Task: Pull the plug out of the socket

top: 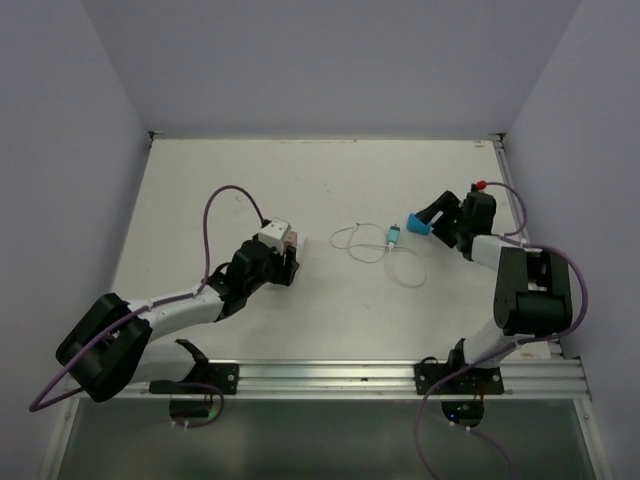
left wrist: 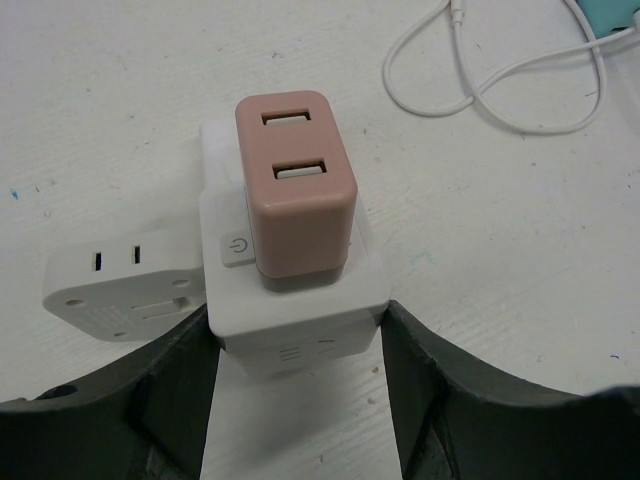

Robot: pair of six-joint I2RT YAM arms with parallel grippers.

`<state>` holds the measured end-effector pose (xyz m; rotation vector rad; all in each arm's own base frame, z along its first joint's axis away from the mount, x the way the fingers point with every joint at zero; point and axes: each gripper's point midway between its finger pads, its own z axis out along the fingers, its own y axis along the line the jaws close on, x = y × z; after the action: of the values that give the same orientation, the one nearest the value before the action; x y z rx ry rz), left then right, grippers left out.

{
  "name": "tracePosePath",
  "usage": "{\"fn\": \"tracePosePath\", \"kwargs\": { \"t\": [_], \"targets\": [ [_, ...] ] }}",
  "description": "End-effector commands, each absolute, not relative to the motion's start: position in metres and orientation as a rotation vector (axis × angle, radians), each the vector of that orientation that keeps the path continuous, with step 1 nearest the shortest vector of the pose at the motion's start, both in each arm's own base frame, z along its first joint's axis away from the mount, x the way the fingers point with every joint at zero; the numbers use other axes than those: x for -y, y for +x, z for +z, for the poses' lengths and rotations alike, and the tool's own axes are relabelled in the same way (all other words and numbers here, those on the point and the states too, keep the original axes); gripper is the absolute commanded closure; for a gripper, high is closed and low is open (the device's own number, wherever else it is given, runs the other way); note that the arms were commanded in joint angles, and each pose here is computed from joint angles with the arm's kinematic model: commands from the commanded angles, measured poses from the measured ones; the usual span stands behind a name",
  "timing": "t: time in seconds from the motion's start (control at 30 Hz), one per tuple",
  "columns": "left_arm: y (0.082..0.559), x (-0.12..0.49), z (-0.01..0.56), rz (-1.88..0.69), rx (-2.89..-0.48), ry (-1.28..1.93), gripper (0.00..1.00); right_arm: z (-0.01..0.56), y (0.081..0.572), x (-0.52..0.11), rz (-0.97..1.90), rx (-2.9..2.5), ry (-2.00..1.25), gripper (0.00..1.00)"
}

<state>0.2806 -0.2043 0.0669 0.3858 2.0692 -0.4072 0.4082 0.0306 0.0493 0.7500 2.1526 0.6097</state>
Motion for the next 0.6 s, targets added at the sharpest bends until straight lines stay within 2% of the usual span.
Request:
{"fn": "tracePosePath", "kwargs": {
  "t": [0.0, 0.17, 0.2, 0.27, 0.3, 0.33, 0.37, 0.5, 0.57],
  "targets": [
    [0.291, 0.21, 0.086, -0.42, -2.0, 0.376, 0.77, 0.084, 0.403, -0.02, 0.523, -2.101, 0.664, 0.23],
    [0.294, 0.21, 0.096, -0.421, -1.979, 0.355, 0.59, 0.112, 0.39, -0.027, 0.503, -2.093, 0.559, 0.16],
    [0.294, 0.21, 0.098, -0.425, -1.978, 0.346, 0.51, 0.114, 0.386, -0.033, 0.502, -2.113, 0.533, 0.16],
    [0.295, 0.209, 0.103, -0.425, -1.974, 0.329, 0.43, 0.129, 0.38, -0.039, 0.506, -2.095, 0.48, 0.16],
    [0.295, 0.21, 0.106, -0.43, -1.974, 0.321, 0.34, 0.131, 0.376, -0.046, 0.513, -2.104, 0.452, 0.16],
    [0.296, 0.209, 0.109, -0.429, -1.983, 0.315, 0.29, 0.139, 0.373, -0.049, 0.507, -2.089, 0.424, 0.16],
    [0.297, 0.208, 0.113, -0.421, -1.981, 0.302, 0.19, 0.142, 0.371, -0.053, 0.512, -2.088, 0.408, 0.16],
    [0.297, 0.204, 0.127, -0.413, -1.999, 0.238, 0.03, 0.148, 0.355, -0.073, 0.53, -2.08, 0.313, 0.15],
    [0.298, 0.201, 0.135, -0.411, -1.997, 0.208, 0.0, 0.152, 0.351, -0.076, 0.541, -2.068, 0.289, 0.15]
  ]
}}
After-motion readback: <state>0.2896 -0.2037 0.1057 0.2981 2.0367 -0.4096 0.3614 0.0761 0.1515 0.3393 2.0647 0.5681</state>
